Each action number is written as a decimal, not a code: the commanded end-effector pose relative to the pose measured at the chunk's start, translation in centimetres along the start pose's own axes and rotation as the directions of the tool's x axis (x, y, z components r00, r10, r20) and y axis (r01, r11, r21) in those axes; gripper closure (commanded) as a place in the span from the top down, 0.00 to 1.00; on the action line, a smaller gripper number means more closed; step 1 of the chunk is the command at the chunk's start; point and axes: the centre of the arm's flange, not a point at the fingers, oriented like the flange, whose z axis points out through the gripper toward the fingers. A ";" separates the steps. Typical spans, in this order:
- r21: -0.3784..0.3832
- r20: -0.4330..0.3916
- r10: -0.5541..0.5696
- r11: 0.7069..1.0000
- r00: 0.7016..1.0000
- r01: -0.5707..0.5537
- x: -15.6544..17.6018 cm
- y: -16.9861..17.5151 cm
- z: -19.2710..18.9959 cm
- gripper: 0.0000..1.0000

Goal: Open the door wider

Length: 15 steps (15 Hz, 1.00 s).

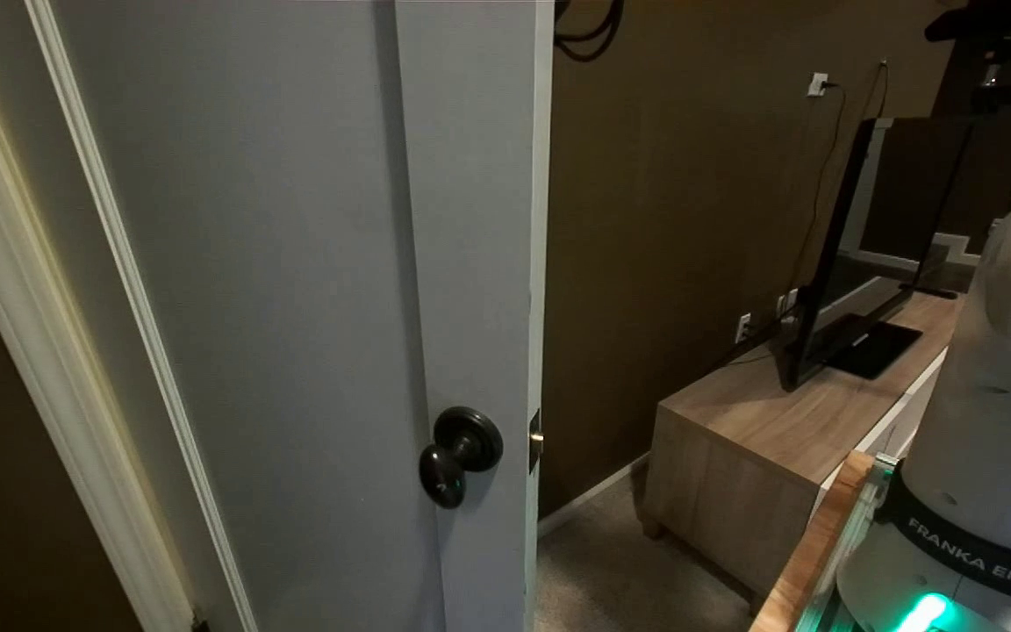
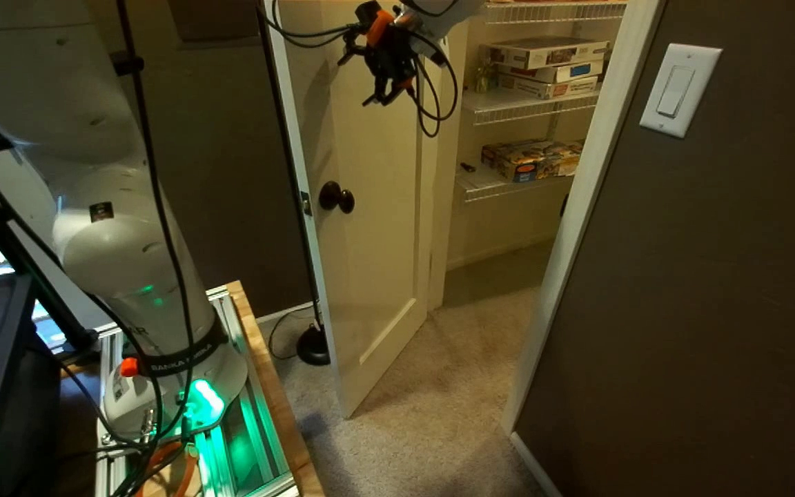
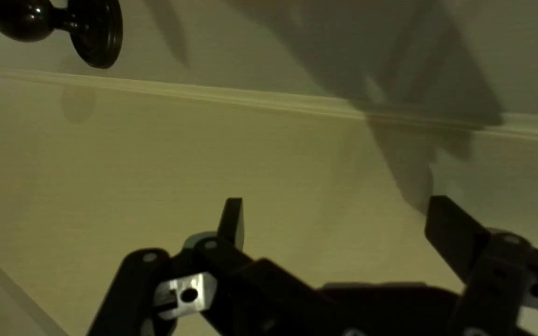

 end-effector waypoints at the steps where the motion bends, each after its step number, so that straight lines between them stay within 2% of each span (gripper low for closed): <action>1: -0.001 0.006 -0.007 1.000 1.000 0.007 0.3 -0.3 0.4 1.00; 8: 0.003 0.007 0.003 1.000 1.000 -0.003 0.3 -0.1 0.7 1.00; 15: 0.174 0.103 0.002 0.985 0.995 -0.020 -0.4 0.7 4.8 1.00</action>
